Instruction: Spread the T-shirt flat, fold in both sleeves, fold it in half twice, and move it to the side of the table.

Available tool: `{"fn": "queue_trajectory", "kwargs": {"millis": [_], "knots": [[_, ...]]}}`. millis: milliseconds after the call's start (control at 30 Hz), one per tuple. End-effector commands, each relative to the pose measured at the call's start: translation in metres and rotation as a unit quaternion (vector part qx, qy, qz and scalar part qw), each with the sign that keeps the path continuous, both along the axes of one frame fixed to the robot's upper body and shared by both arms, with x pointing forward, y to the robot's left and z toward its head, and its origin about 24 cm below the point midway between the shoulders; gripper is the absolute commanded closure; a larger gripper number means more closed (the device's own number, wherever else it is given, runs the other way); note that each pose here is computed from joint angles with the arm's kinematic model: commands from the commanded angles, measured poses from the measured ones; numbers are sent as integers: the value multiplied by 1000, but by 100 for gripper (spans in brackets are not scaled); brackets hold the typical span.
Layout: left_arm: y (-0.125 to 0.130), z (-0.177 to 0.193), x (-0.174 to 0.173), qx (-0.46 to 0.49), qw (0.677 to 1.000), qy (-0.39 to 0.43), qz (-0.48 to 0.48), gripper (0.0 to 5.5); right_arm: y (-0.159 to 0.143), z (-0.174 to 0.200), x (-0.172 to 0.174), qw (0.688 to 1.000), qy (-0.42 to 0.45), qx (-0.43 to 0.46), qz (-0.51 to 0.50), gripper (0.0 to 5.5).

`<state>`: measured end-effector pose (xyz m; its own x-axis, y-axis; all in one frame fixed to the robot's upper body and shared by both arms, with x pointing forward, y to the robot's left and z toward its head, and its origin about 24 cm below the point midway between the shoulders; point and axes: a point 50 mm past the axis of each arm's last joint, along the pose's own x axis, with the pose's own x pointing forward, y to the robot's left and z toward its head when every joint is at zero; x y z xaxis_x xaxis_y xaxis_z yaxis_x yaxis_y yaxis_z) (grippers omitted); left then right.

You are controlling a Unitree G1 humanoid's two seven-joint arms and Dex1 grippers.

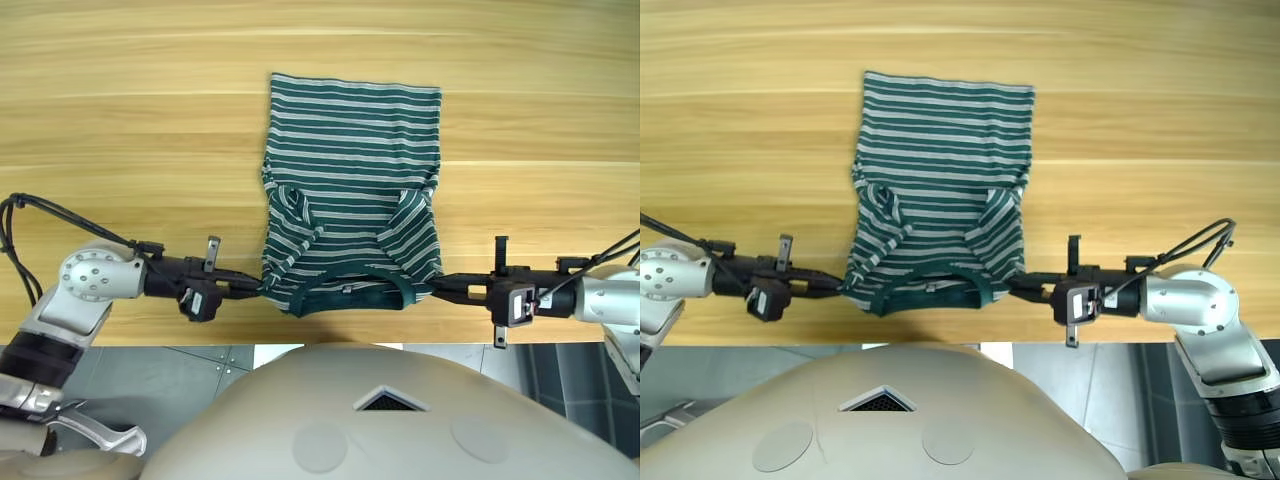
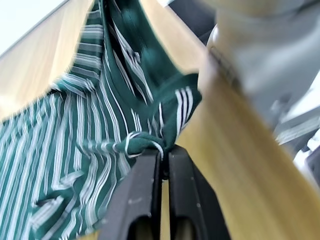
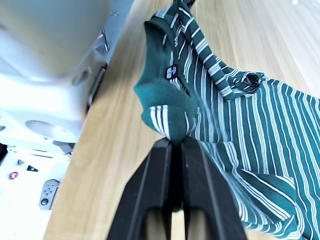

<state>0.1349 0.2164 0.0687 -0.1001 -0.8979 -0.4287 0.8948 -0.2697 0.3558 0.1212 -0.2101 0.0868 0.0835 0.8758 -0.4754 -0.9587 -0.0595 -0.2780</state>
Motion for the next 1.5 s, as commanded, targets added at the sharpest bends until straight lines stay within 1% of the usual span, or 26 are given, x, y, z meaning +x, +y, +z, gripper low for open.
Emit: {"fn": "queue_trajectory", "kwargs": {"millis": [33, 100, 233, 367, 467, 567, 667, 833, 967, 1200, 1333, 1500], "knots": [[1, 16, -8, -36, 999, 11, -18, 548, 3, 3, -7, 1000, 1, 10, 17, 545], [1, 22, -14, -56, 998, 21, -26, 548, 4, 3, -9, 1000, 3, 16, 19, 545], [2, 16, -20, -48, 998, 24, -37, 548, 7, 5, -13, 999, 0, 26, 31, 545], [1, 8, -3, -44, 999, 22, -1, 548, 7, 3, -3, 1000, -19, 11, 10, 545], [-1, -1, 21, -46, 998, 14, 52, 548, 5, 3, 19, 998, -53, 13, -41, 545], [-2, 0, 40, -63, 994, 0, 88, 548, 3, 7, 42, 992, -87, 19, -89, 545], [-2, 6, 58, -86, 989, -21, 119, 548, 3, 13, 63, 985, -115, 28, -125, 545], [1, 20, 85, -133, 978, -39, 157, 548, 7, 18, 92, 977, -139, 35, -155, 545], [-4, 13, 109, -115, 971, -58, 203, 548, 15, 6, 114, 974, -148, 4, -173, 545], [-14, -16, 154, -65, 955, -51, 284, 548, 27, -11, 156, 963, -160, -26, -215, 545], [-21, -27, 176, -55, 941, -43, 332, 548, 30, -10, 180, 953, -162, -6, -254, 545], [-28, -24, 195, -72, 923, -34, 376, 548, 33, -10, 204, 947, -155, 17, -280, 545]]}}
